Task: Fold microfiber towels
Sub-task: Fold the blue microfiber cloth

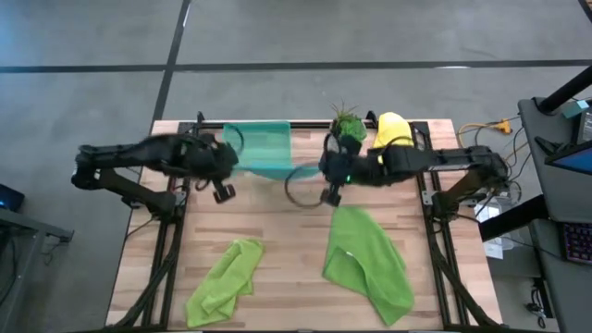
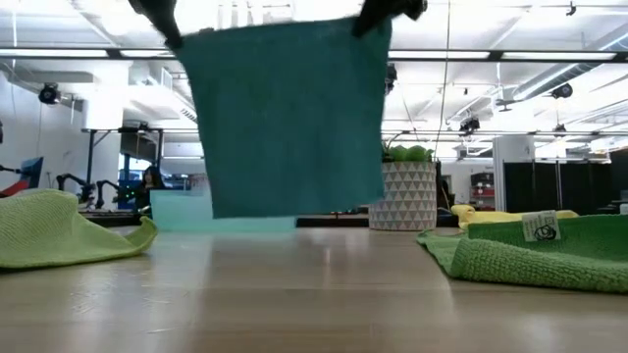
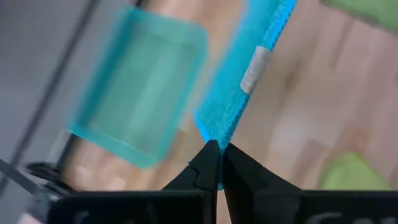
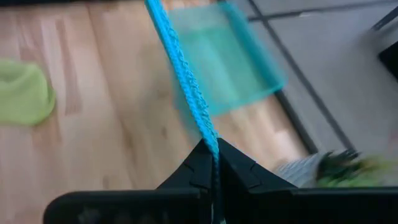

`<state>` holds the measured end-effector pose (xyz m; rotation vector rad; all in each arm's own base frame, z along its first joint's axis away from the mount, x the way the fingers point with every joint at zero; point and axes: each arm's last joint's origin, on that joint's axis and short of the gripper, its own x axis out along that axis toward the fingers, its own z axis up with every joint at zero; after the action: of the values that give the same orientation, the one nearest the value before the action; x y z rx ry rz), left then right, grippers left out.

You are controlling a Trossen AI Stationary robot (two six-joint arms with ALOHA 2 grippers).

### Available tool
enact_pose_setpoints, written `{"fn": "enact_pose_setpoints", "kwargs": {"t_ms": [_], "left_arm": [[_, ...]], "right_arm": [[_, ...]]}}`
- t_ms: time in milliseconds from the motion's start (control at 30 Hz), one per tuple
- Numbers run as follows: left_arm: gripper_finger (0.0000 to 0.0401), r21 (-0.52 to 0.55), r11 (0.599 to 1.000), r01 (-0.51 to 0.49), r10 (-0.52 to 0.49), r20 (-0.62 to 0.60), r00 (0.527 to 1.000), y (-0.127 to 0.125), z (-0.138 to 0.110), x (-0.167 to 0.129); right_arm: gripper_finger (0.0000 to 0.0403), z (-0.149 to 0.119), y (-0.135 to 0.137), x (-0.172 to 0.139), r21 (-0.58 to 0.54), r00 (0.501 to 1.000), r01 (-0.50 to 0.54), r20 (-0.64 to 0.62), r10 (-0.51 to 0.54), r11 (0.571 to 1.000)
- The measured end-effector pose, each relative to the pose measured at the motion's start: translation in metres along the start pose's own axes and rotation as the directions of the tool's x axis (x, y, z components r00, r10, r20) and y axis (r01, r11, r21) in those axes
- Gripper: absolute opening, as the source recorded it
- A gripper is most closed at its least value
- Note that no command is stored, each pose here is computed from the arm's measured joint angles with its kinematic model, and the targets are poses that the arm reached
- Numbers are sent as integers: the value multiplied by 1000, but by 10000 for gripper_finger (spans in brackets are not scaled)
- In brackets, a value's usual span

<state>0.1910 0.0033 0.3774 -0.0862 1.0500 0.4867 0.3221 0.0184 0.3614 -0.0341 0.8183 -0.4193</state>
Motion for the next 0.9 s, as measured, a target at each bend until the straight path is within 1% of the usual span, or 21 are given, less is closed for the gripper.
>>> {"fn": "enact_pose_setpoints", "kwargs": {"t_ms": [67,167,233,367,533,667,733,833,900], "left_arm": [[0,24,999,32,-31,-60,998,-15,-7,20],[0,77,988,133,-122,-133,984,-42,-19,52],[0,90,974,207,-189,-176,966,-58,-27,70],[0,81,950,303,-275,-247,929,-77,-37,95],[0,58,917,394,-368,-254,894,-90,-39,114],[0,44,888,458,-431,-269,861,-97,-38,122],[0,59,868,494,-459,-285,841,-99,-38,123],[3,67,833,549,-506,-305,807,-102,-38,124],[17,61,812,580,-539,-302,787,-104,-37,124]], "right_arm": [[9,-16,13,11,-5,999,-10,-40,10,1000],[9,-41,32,28,9,996,-43,-77,43,999],[9,-58,43,38,24,990,-89,-111,92,996],[9,-87,59,52,76,964,-194,-172,205,978],[9,-111,68,66,138,921,-303,-212,327,943],[9,-120,70,72,183,904,-331,-219,367,926],[9,-124,71,74,189,892,-353,-226,390,916],[14,-127,73,77,211,853,-427,-228,469,879],[24,-128,74,78,230,820,-482,-223,528,846]]}}
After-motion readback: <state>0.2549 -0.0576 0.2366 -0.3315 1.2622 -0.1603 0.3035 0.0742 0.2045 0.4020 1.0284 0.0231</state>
